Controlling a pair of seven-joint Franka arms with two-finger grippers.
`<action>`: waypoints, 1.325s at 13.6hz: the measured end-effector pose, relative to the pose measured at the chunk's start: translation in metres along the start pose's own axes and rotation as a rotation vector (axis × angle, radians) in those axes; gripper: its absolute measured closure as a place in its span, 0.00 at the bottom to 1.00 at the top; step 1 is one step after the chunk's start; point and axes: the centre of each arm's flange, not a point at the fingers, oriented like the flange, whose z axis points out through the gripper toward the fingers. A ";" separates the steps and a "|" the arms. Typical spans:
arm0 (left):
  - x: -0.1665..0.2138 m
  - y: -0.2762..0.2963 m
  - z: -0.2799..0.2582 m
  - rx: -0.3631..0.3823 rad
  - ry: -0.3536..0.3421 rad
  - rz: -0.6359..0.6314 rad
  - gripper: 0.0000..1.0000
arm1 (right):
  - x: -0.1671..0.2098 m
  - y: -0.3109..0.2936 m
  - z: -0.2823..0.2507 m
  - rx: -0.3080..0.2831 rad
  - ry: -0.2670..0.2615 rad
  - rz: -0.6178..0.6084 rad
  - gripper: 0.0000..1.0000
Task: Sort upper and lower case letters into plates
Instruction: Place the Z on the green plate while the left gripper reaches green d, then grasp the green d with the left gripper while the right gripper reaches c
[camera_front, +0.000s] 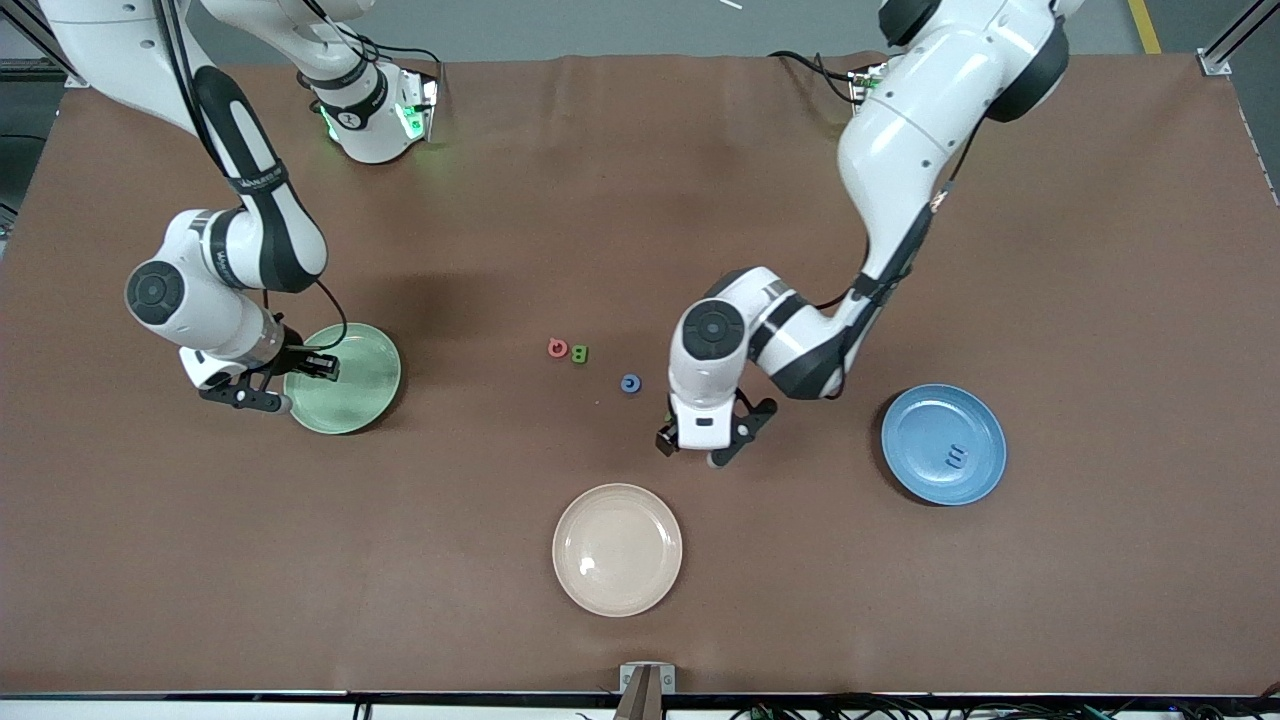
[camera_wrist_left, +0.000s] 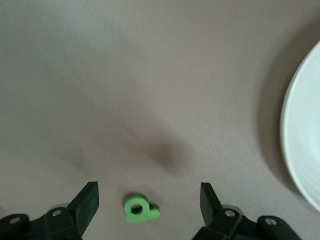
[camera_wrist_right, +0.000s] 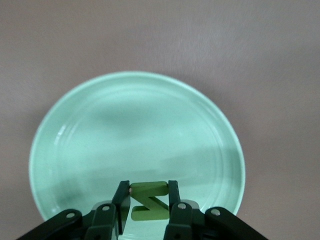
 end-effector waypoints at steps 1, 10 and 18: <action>-0.002 0.000 0.004 0.013 -0.008 -0.013 0.11 | -0.003 -0.002 0.008 -0.002 -0.011 -0.004 0.65; -0.022 -0.004 0.018 0.057 -0.032 -0.029 0.26 | -0.002 -0.021 0.012 -0.004 -0.050 -0.013 0.27; -0.023 -0.004 0.025 0.061 -0.027 -0.028 0.59 | -0.050 -0.211 -0.025 0.004 0.016 0.198 0.00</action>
